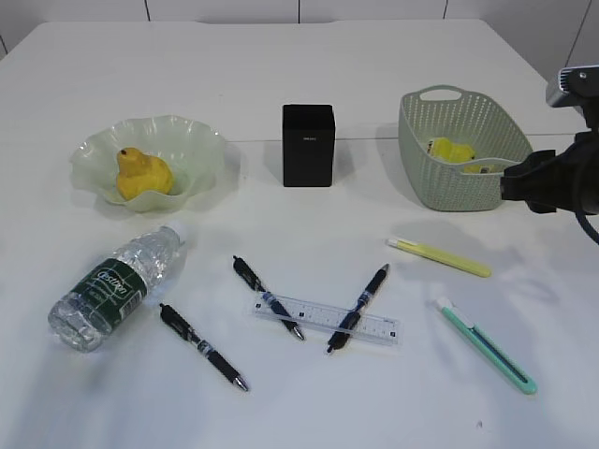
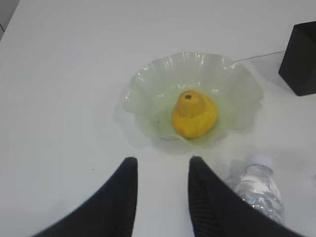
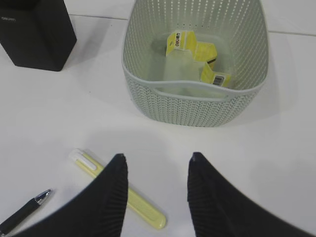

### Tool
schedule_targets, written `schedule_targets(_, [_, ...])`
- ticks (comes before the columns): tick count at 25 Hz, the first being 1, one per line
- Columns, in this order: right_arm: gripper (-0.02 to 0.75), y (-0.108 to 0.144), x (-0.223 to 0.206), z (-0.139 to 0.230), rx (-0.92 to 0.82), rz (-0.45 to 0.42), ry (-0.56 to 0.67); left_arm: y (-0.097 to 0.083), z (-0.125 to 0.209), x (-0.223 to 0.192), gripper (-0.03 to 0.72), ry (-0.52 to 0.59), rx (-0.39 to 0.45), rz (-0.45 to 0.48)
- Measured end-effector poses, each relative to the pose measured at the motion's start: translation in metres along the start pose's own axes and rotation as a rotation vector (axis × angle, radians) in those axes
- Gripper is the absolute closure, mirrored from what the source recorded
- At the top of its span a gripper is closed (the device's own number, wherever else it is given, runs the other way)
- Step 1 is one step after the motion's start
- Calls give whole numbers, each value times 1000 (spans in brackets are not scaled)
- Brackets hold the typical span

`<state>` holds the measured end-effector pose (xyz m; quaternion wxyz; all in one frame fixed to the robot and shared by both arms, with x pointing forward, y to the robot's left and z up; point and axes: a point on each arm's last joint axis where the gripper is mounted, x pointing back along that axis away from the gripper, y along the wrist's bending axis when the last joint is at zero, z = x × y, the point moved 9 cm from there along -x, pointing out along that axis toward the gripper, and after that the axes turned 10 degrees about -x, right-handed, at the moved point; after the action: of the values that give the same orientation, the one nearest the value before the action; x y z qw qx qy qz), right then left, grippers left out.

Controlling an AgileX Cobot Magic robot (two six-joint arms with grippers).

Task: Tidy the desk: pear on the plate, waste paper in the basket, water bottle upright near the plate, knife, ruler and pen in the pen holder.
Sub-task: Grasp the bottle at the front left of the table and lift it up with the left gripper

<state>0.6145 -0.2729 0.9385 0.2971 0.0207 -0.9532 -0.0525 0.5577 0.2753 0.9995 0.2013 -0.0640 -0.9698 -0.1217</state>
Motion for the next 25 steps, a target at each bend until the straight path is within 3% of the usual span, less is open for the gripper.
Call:
schedule_targets(11, [435, 0, 0, 0, 0, 0, 0, 9, -33, 3, 445, 82, -6, 15])
schedule_targets(25, [435, 0, 0, 0, 0, 0, 0, 4, -44, -35, 445, 345, 7, 116])
